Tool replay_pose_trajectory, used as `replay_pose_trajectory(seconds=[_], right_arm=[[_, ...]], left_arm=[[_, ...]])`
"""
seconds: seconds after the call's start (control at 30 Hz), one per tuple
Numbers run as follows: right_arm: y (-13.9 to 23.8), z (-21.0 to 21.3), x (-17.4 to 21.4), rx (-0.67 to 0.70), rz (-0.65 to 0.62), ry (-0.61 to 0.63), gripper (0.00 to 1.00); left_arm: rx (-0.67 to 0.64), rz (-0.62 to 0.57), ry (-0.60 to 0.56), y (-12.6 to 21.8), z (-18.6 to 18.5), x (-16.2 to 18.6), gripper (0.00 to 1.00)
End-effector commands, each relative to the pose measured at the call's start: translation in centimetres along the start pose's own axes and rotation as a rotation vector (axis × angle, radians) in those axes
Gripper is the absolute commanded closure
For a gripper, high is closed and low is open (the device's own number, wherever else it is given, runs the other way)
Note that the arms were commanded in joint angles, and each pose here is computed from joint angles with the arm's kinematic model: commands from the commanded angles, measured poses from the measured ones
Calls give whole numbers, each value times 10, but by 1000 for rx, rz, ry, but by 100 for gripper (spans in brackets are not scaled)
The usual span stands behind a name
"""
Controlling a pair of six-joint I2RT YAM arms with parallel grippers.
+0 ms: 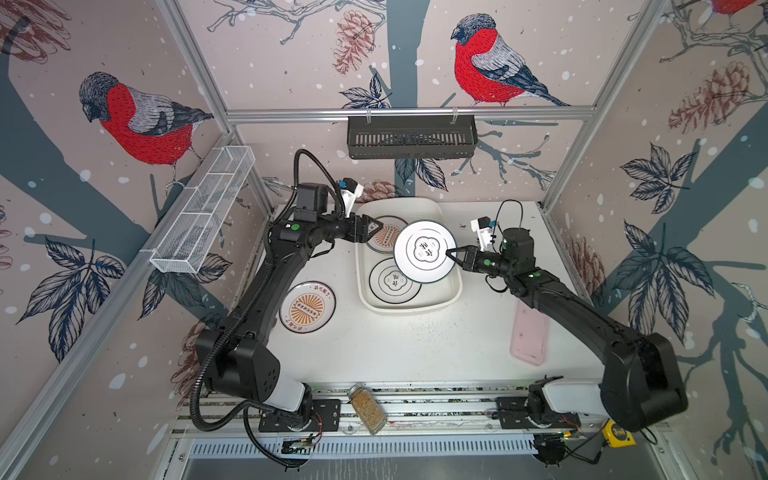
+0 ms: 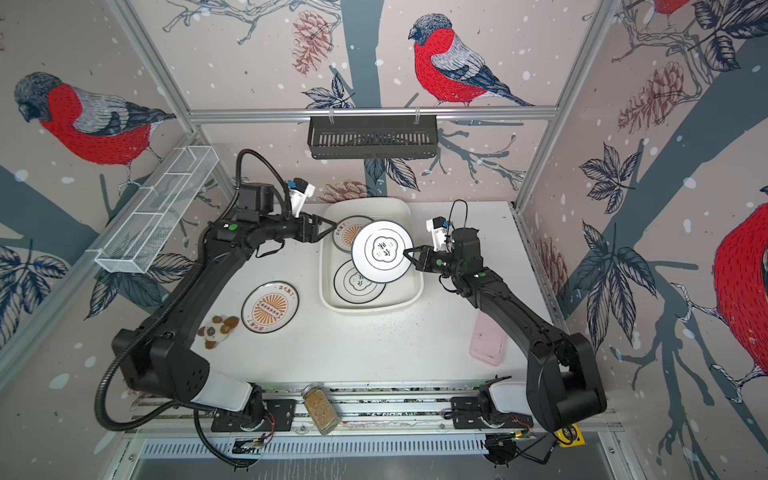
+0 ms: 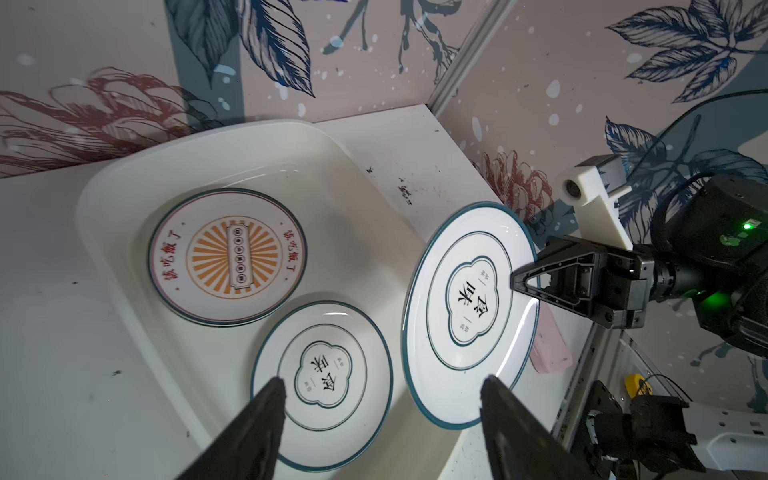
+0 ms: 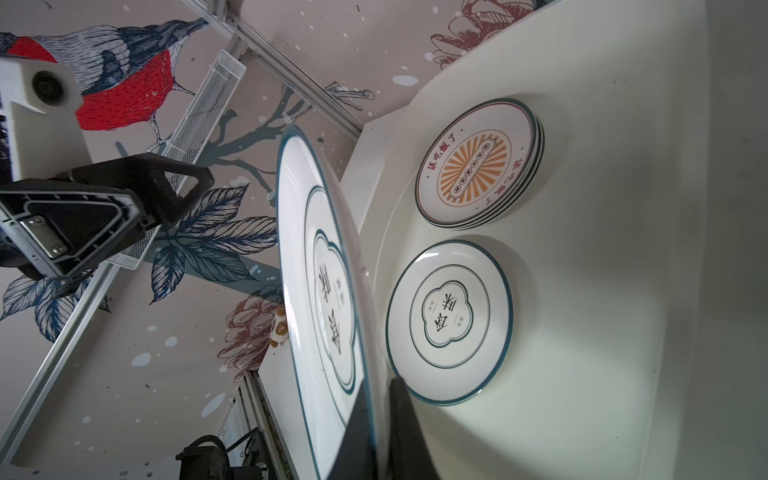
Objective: Place the plates into the plastic bin on the countertop
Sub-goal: 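Grasp the plate rim with the right gripper and release the left gripper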
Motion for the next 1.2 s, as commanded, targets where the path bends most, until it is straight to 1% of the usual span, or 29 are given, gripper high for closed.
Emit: replay_pose_trajectory(seconds=[0.0,0.07,0.2,0.3,0.53,0.83,1.17], right_arm=[[-8,-5,2,1,67,19,97],[-14,-9,2,0,96,8,98],[-26,-18,5,13,150,-9,97],[-34,-26,8,28,196,-24,97],[-63,-41,15,67,300,-32,97],[-95,-62,22,92,368,-65,96],[-116,-77,36,96,435,-88,95]], left_arm=[[-47,-26,-40,13,6,-4,26],[-73,-20,-69,17,7,-1,26],[-122,-37,-126,27,6,7,18],[-142,-55,-158,35,3,12,15],[-147,-59,-187,41,1,26,15],[-132,-58,-182,42,-1,28,15],[-122,-54,-183,39,-1,28,15]])
Point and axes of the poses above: each gripper's point midway between its finger pads, its own y axis back along the fingers, its own z axis along the line the jaws close on, x = y × z, the point moved 6 cm from there along y, back along the fingers, and after that the axes turned 6 degrees about y, right-handed, at the moved point
